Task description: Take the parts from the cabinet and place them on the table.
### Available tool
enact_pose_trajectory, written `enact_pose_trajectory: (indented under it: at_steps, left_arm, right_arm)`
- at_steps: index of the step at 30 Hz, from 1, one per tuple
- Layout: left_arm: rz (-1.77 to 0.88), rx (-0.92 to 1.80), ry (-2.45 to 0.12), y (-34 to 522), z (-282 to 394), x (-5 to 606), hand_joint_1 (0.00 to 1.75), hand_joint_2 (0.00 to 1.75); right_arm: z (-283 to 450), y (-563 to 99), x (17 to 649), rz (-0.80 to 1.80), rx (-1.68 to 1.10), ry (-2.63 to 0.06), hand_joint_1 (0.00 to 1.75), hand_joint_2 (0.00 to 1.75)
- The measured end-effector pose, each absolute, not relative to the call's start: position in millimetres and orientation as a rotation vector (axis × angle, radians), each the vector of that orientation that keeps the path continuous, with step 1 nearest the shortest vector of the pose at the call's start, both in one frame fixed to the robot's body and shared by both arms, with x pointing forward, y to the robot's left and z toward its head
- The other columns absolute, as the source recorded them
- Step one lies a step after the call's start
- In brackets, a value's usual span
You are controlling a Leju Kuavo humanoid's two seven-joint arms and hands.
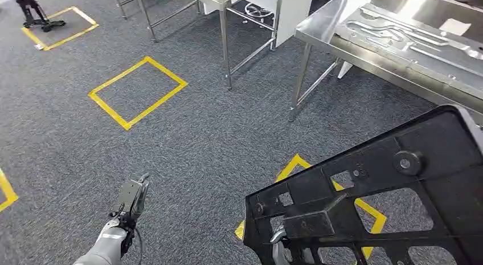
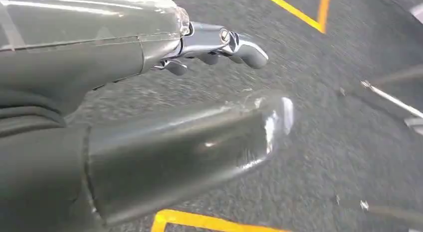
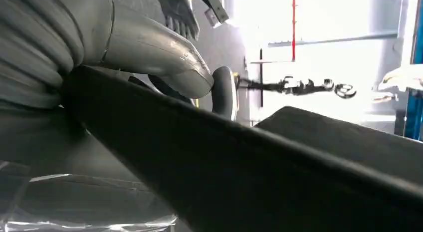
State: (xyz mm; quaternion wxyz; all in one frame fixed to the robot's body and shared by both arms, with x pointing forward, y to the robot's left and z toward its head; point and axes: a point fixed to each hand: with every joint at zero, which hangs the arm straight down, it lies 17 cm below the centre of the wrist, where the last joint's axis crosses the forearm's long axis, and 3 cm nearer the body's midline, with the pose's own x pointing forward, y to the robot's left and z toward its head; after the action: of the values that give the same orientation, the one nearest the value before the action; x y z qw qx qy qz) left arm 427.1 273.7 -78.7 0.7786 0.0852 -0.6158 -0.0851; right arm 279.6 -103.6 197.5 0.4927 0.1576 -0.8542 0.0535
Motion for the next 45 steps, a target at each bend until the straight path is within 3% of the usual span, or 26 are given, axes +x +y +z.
enact_pose_trajectory:
  at_steps: [15,21,31,39,43,45]
  left_arm:
    - [-0.227,0.128,-1.258,274.7,-93.8,416.7,0.00,0.00]
    - [-0.565,0.195,-1.302,246.7,-81.6,430.6,0.00,0.00]
    - [-0.687,0.209,-1.312,236.1,-79.5,431.5,0.00,0.00]
    - [-1.382,0.707,-1.151,253.6,-85.6,446.6,0.00,0.00]
    - [-1.522,0.884,-1.074,281.3,-88.4,443.8,0.00,0.00]
    - [-1.465,0.896,-1.093,283.8,-84.5,445.2,0.00,0.00]
  right_arm:
    - [185.5,-100.0,280.9,0.177,0.394,-2.055,1.75,1.75]
    - [178.0,-87.3,287.4,0.237,0.429,-2.043,1.75,1.75]
    - [169.1,-74.4,287.3,0.272,0.467,-2.020,1.75,1.75]
    - [162.3,-61.8,284.5,0.315,0.524,-1.998,1.75,1.75]
    - [157.8,-59.7,285.2,0.327,0.528,-1.988,1.75,1.75]
    - [152.1,-60.6,285.3,0.329,0.517,-1.974,1.75,1.75]
